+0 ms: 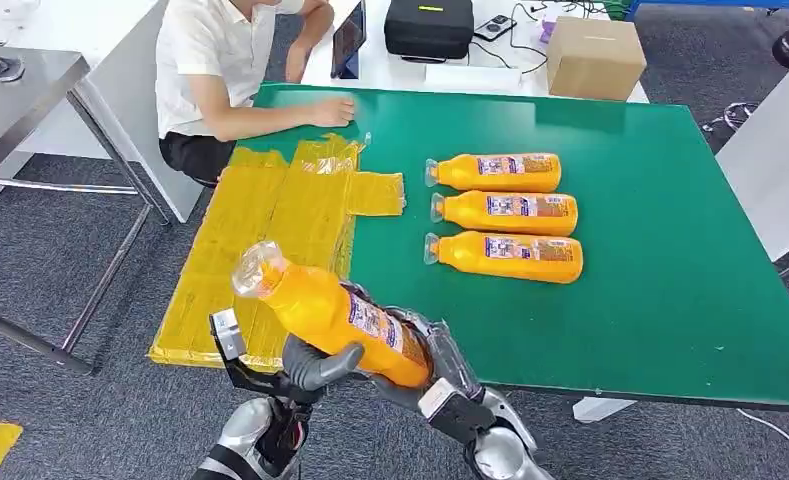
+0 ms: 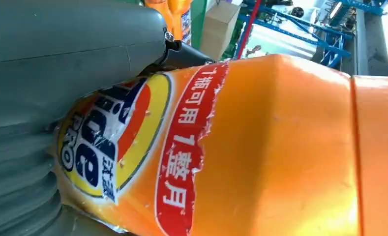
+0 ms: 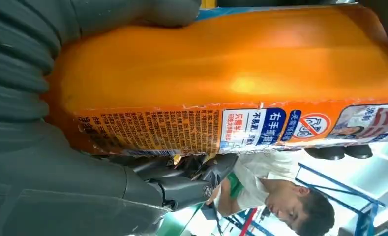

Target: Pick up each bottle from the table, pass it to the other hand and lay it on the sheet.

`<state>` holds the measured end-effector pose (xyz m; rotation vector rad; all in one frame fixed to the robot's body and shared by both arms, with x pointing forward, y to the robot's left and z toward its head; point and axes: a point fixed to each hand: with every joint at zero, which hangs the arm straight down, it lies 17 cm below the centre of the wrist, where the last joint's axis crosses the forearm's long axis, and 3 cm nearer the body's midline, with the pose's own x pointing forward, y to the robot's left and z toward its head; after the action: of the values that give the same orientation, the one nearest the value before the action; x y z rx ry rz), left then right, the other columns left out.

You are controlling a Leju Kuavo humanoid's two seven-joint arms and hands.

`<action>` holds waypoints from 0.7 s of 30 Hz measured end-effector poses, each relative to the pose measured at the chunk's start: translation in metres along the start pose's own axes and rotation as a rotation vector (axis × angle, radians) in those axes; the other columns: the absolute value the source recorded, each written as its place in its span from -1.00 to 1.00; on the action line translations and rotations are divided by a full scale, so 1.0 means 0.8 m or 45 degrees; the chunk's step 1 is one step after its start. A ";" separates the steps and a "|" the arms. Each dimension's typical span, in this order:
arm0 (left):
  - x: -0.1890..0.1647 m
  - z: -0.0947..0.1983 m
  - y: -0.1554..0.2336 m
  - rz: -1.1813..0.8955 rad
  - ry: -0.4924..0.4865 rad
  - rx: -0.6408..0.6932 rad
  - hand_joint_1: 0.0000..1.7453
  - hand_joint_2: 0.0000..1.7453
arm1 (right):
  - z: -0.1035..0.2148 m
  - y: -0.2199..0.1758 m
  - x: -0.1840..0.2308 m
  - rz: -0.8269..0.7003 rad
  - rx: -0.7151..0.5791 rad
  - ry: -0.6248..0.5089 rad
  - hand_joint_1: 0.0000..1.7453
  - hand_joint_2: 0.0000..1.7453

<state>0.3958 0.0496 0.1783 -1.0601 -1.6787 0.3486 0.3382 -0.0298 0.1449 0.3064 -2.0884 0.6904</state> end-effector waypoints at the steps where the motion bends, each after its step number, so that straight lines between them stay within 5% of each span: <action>1: 0.000 0.000 0.000 -0.004 -0.001 0.002 1.00 1.00 | 0.001 0.000 -0.001 -0.001 0.000 0.003 -0.72 1.00; 2: 0.000 -0.001 0.002 -0.011 -0.001 0.009 1.00 1.00 | 0.001 0.001 -0.002 -0.002 0.002 0.006 -1.00 1.00; 9: 0.001 -0.002 0.003 -0.026 -0.003 0.016 1.00 1.00 | 0.003 0.003 -0.005 -0.005 0.005 0.017 -1.00 1.00; 11: 0.010 -0.009 0.026 -0.076 -0.020 0.140 1.00 1.00 | 0.011 0.003 -0.012 0.037 -0.021 0.040 -1.00 1.00; 12: 0.012 -0.010 0.033 -0.075 -0.029 0.174 1.00 1.00 | 0.012 0.003 -0.013 0.048 -0.031 0.042 -1.00 -1.00; 21: 0.076 -0.019 0.108 0.115 -0.196 0.561 1.00 1.00 | 0.001 -0.024 0.010 0.087 -0.258 -0.011 -1.00 -1.00</action>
<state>0.4477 0.1417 0.1633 -0.7938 -1.5906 0.8347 0.3417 -0.0457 0.1581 0.1257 -2.1648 0.5120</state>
